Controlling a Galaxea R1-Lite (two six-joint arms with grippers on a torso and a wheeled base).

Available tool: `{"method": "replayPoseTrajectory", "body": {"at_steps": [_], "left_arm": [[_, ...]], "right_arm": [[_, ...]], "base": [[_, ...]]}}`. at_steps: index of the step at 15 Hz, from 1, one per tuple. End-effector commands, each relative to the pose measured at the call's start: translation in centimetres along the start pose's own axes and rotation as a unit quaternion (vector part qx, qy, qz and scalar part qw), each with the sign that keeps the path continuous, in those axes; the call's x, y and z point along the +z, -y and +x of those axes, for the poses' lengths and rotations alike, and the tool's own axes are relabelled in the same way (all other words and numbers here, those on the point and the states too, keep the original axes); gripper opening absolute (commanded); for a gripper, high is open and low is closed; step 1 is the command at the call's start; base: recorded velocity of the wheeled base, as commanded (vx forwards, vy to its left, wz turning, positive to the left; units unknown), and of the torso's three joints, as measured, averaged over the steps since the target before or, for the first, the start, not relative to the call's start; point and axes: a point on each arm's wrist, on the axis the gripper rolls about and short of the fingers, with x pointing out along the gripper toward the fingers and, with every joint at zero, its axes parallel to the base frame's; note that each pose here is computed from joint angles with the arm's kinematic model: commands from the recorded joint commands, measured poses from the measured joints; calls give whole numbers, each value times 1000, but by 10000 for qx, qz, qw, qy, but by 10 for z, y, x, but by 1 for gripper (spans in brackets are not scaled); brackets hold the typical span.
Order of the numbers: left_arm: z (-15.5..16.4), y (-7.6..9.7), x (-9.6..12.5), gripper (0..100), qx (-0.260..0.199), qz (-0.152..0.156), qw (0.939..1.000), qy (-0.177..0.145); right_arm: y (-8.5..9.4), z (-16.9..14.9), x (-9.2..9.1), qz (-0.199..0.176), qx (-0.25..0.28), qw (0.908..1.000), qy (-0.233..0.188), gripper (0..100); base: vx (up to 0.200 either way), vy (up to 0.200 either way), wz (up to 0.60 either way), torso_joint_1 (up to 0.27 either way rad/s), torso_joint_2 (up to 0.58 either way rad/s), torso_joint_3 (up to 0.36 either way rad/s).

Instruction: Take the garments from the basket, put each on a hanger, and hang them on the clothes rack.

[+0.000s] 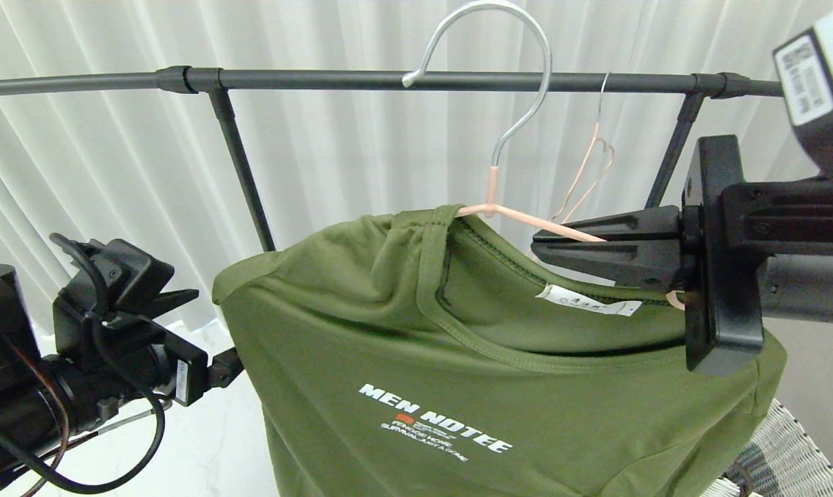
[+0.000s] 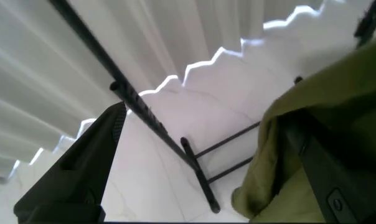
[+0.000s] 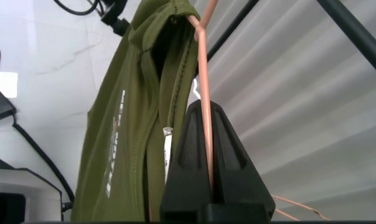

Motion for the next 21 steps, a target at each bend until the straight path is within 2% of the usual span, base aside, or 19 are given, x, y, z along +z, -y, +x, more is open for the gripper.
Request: {"method": "replayPoseTrajectory", "body": {"at_steps": [1,3,6,13,18,20,21], "left_arm": [[-1,-7,-4,100,202,-78,9997,-71],[-2,-14,-4,100,365,-129,9992,-58],[-3,-14,0,100,395,-123,9990,155],[1,-9,-2,100,254,-97,9995,136],[2,11,-3,100,-188,51,9995,265],[1,17,-10,100,-314,66,9994,154],[1,18,-11,0,-324,62,9994,126]], "right_arm": [[1,-3,0,-4,-45,10000,10,0],[1,-4,0,3,-62,10000,9,0],[1,-2,-1,10,-33,10000,-8,0],[1,-4,1,2,-77,10000,-11,0],[0,-3,1,-2,-74,10000,-1,0],[1,-4,1,-4,-78,10000,5,0],[1,-4,2,-6,-82,10000,11,0]], "base": [[0,0,0,0,0,0],[0,0,0,0,0,0],[0,0,0,0,0,0],[0,0,0,0,0,0],[0,0,0,0,0,0],[0,0,0,0,0,0],[0,0,0,0,0,0]]}}
